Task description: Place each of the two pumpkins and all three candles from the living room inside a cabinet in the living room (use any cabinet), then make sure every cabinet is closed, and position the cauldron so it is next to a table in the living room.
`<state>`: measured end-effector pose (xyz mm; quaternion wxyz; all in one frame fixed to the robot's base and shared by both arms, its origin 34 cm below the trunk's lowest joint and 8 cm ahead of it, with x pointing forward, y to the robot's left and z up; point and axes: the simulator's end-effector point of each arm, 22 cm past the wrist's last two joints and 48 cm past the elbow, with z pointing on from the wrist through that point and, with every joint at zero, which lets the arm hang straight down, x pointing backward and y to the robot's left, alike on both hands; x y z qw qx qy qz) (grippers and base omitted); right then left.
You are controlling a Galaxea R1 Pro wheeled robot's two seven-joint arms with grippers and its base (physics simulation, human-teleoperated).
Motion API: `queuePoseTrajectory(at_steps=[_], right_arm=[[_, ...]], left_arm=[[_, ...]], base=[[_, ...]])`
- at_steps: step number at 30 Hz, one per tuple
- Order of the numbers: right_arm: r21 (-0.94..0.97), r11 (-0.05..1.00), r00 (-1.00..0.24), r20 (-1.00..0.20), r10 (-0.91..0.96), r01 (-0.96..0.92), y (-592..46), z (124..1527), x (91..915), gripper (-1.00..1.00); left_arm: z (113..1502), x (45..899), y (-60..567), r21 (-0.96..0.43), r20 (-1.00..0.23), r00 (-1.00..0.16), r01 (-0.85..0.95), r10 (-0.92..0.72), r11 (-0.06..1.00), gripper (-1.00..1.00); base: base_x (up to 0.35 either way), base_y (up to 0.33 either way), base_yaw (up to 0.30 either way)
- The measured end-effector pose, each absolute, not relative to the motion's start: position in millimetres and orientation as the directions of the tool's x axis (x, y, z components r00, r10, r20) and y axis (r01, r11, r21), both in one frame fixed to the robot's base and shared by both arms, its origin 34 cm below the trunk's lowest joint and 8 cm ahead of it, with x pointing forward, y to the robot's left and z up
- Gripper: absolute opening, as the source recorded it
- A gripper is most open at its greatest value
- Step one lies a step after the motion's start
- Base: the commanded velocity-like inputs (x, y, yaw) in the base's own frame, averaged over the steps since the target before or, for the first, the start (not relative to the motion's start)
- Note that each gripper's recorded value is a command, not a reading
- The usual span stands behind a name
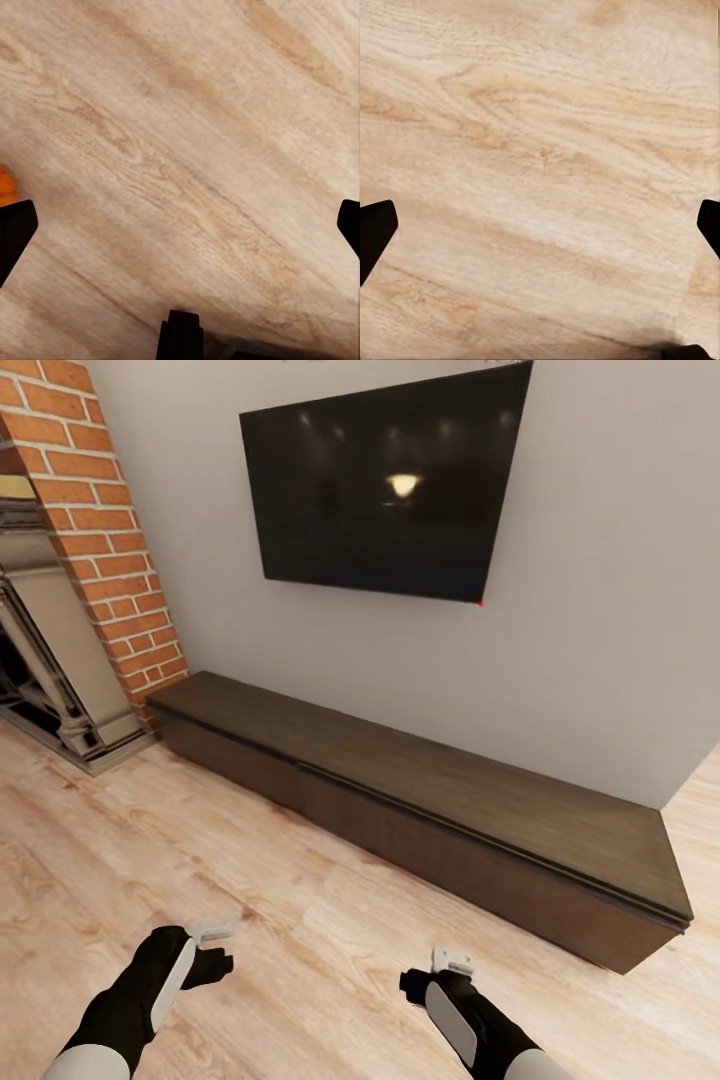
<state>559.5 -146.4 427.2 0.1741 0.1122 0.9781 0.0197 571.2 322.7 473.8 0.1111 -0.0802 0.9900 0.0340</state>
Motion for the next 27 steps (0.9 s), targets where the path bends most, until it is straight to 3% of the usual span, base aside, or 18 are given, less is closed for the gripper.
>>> queuePoseTrajectory(at_steps=[12, 27], right_arm=[[0.085, 0.973, -0.903, -0.362, 0.231, 0.215, -142.2, 432.0, 565.0, 1.0], [0.084, 0.974, -0.904, -0.363, 0.228, 0.212, -140.9, 432.3, 565.0, 1.0]], left_arm=[[475.5, 570.2, 321.4, 0.047, -0.219, -0.964, -0.166, -0.152, 0.985, 1.0], [475.5, 570.2, 319.6, 0.043, -0.217, -0.964, -0.166, -0.153, 0.985, 1.0]], base=[[-0.012, 0.0, 0.276], [-0.196, 0.016, 0.292]])
